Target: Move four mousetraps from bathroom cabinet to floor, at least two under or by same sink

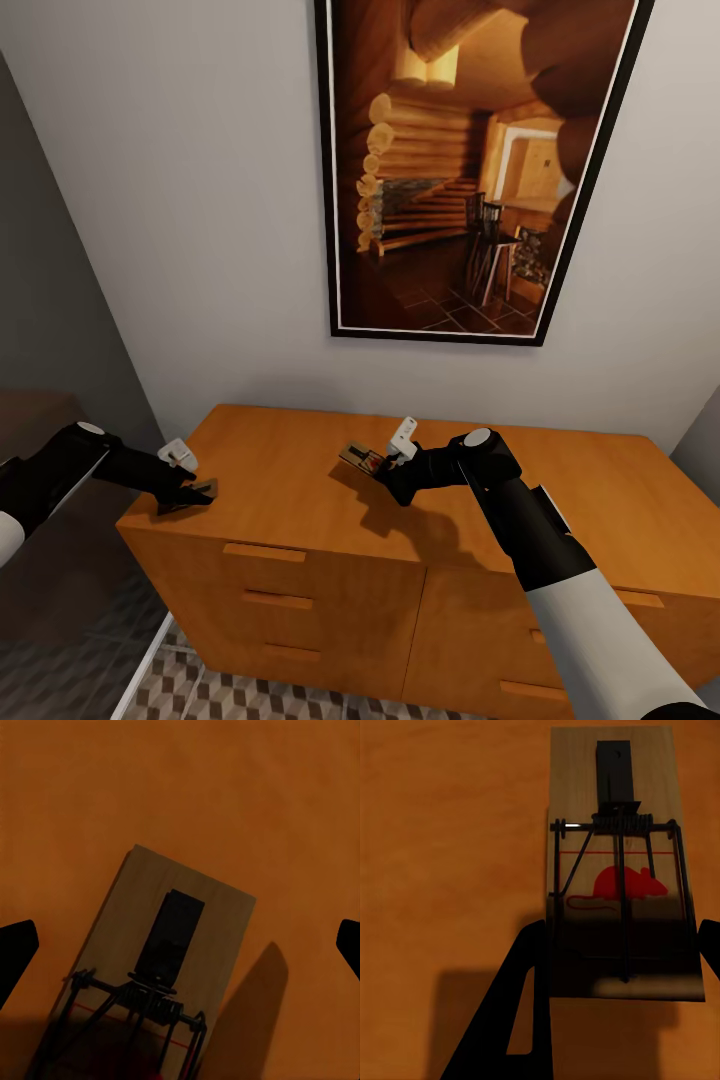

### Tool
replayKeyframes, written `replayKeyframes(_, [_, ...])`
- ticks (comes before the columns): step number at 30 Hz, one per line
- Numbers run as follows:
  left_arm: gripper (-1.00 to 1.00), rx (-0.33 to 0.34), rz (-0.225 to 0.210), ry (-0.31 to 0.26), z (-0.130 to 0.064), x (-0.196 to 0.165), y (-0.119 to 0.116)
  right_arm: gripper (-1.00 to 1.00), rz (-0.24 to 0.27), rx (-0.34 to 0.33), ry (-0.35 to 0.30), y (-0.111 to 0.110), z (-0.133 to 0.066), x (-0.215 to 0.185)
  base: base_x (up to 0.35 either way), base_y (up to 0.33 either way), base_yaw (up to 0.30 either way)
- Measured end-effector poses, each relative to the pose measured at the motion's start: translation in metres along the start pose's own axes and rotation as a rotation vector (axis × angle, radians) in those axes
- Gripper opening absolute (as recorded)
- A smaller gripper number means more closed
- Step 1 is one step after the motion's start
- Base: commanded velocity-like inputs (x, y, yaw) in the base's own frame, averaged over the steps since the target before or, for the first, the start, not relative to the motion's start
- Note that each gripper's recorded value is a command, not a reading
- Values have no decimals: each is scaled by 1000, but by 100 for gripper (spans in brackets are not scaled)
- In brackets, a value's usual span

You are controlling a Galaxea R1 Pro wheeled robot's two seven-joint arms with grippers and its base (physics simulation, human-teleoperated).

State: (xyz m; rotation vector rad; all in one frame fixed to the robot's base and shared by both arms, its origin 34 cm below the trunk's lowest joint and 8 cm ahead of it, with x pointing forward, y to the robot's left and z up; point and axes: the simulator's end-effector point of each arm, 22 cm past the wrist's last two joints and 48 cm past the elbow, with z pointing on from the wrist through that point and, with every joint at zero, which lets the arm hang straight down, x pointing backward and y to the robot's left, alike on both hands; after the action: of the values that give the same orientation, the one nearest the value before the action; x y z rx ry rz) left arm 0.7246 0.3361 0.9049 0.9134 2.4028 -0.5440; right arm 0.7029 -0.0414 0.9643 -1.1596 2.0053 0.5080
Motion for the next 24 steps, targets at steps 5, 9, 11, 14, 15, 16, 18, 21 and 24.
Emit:
replayKeyframes(5, [100, 1, -2, -1, 0, 0, 0, -100, 0, 0, 0, 0, 0, 0, 0, 0, 0])
replayKeyframes(9, [100, 1, -2, -1, 0, 0, 0, -100, 0, 0, 0, 0, 0, 0, 0, 0, 0])
replayKeyframes(11, [100, 1, -1, -1, 0, 0, 0, -100, 0, 0, 0, 0, 0, 0, 0, 0, 0])
replayKeyframes(14, [100, 0, 0, 0, 0, 0, 0, -100, 0, 0, 0, 0, 0, 0, 0, 0, 0])
replayKeyframes(15, [100, 0, 0, 0, 0, 0, 0, -100, 0, 0, 0, 0, 0, 0, 0, 0, 0])
replayKeyframes(16, [100, 0, 0, 0, 0, 0, 0, -100, 0, 0, 0, 0, 0, 0, 0, 0, 0])
replayKeyframes(18, [100, 2, 12, -6, 3, -2, -2, -100, 0, -9, 4, 2, 2, 3, 0, 0, 0])
replayKeyframes(21, [100, 6, 14, -7, 4, -4, -4, -100, 4, -12, 8, 3, 3, 5, 0, 0, 0])
replayKeyframes(24, [100, 7, 11, -8, 4, -4, -4, -100, 5, -12, 7, 2, 3, 4, 0, 0, 0])
